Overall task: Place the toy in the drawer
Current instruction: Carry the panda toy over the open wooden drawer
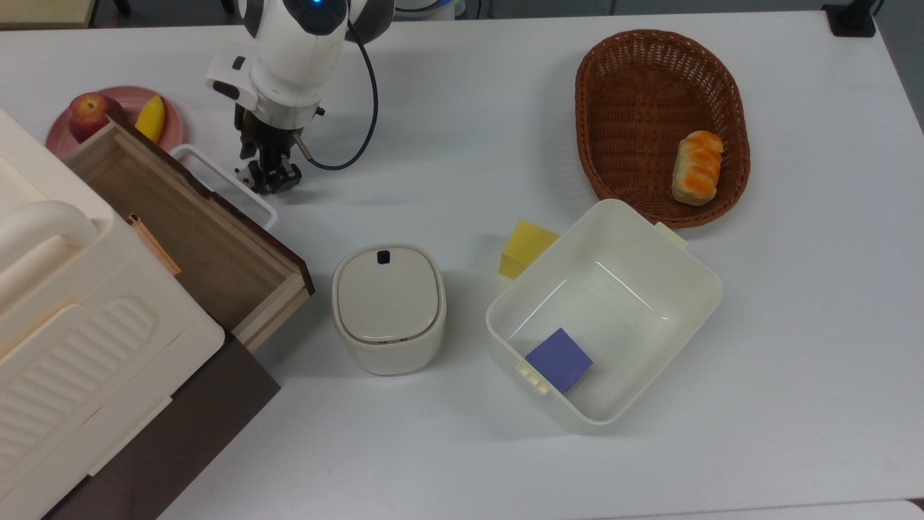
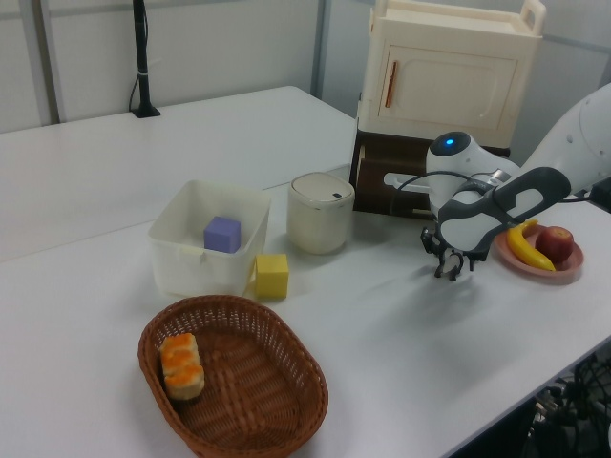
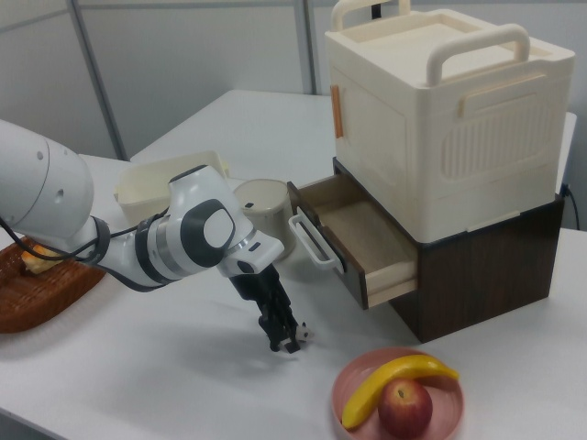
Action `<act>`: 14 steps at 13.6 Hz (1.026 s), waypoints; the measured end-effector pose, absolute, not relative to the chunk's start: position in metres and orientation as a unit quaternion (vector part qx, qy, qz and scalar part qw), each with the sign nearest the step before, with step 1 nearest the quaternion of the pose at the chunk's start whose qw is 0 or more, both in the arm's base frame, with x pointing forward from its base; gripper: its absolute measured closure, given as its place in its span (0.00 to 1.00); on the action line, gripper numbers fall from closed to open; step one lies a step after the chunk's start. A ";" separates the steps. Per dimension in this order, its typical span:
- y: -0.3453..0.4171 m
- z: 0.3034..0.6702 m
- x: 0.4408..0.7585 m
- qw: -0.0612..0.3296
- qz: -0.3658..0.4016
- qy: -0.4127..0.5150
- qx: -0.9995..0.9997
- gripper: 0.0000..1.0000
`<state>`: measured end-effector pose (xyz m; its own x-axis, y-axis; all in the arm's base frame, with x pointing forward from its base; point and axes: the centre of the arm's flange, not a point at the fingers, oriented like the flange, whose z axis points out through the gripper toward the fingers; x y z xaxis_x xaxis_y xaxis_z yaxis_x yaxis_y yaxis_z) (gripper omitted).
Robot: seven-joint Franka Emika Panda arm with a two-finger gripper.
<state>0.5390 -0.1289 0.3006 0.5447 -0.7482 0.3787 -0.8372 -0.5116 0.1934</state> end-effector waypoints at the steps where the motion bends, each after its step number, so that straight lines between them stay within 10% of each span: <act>1: -0.129 0.301 0.540 0.179 0.126 -0.460 0.860 0.51; 5: -0.129 0.340 0.551 0.167 0.163 -0.462 0.856 0.59; 11: -0.084 0.544 0.571 0.063 0.223 -0.471 0.851 0.59; 14: -0.105 0.570 0.588 0.057 0.244 -0.485 0.838 0.59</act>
<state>0.5881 -0.1053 0.5695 0.4104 -0.7846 0.4647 -0.8407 -0.5229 -0.1404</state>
